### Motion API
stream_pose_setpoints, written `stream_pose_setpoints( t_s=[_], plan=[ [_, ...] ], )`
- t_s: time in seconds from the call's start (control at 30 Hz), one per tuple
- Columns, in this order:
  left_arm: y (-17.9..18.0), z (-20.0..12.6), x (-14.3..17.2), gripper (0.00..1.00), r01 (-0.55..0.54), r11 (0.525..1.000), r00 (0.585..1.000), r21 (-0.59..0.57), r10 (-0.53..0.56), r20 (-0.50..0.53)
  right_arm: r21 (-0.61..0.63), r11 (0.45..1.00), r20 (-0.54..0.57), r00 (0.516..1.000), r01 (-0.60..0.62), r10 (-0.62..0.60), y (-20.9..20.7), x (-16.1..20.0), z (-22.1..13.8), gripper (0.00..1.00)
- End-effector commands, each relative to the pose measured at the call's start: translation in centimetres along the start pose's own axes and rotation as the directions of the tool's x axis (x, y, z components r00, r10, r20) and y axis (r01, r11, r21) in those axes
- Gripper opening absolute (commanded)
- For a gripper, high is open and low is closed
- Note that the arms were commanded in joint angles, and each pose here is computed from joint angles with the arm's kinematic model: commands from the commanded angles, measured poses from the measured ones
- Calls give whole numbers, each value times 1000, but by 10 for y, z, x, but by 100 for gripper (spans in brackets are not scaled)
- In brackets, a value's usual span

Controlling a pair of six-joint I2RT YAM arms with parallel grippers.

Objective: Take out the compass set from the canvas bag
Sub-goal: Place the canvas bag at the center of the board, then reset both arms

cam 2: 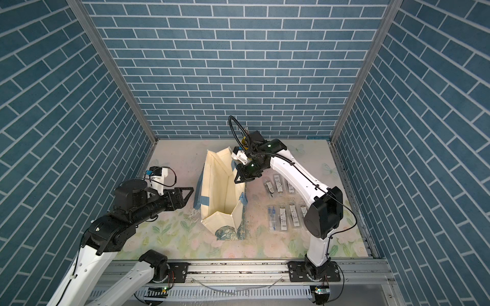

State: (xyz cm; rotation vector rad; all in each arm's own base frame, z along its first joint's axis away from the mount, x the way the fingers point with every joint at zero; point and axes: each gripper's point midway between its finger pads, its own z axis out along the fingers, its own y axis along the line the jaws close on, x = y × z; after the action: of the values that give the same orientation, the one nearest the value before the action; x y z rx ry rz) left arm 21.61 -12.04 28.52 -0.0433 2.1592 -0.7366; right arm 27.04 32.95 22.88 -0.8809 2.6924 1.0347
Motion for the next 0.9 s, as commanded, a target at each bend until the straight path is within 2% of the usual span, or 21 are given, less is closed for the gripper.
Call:
stream_pose_setpoints(
  t_s=[0.0,0.1,0.23,0.3,0.37,0.47,0.53,0.57,0.63,0.67,0.73,0.77,0.8,0.83,0.87],
  plan=[
    [-2,5,0,84,17,999,1000,30,-17,10,-19,999,23,999,33,-32,-17,1,-2,10],
    [0,9,2,84,15,1000,1000,27,-15,7,-11,1000,27,999,20,-19,-25,3,-1,18],
    [4,13,1,84,-10,1000,1000,8,10,10,26,999,23,1000,20,-21,-34,3,-1,37],
    [6,14,-1,85,-40,999,999,-7,40,18,47,999,48,998,26,-28,-30,-1,-12,46],
    [12,15,-5,86,-88,995,995,-37,90,44,83,995,115,991,58,-67,-21,-9,-33,57],
    [33,14,-15,87,-191,968,972,-163,209,105,255,963,254,955,89,-156,-27,-20,-76,64],
    [54,17,-21,90,-273,921,941,-279,316,123,363,929,347,915,72,-207,-35,-22,-103,68],
    [67,22,-21,89,-297,893,926,-339,356,125,409,911,389,893,53,-227,-40,-23,-114,70],
    [92,29,-24,84,-313,834,894,-455,420,155,557,830,461,842,-28,-281,-66,-15,-138,77],
    [105,33,-22,81,-315,803,880,-506,447,162,617,784,488,816,-70,-311,-79,-11,-146,77],
    [136,44,-16,76,-374,683,820,-628,559,120,741,659,500,761,-129,-414,-114,8,-153,80],
    [153,49,-11,73,-367,631,811,-683,577,98,780,601,514,728,-175,-455,-128,15,-157,83],
    [168,56,-9,70,-325,623,828,-711,551,104,801,548,534,699,-239,-475,-147,26,-160,85],
    [175,70,-4,69,-332,644,851,-689,520,75,818,510,530,694,-267,-487,-165,37,-158,85],
    [180,78,-5,69,-335,645,862,-687,505,54,833,474,519,698,-284,-493,-180,46,-155,85]
  ],
)
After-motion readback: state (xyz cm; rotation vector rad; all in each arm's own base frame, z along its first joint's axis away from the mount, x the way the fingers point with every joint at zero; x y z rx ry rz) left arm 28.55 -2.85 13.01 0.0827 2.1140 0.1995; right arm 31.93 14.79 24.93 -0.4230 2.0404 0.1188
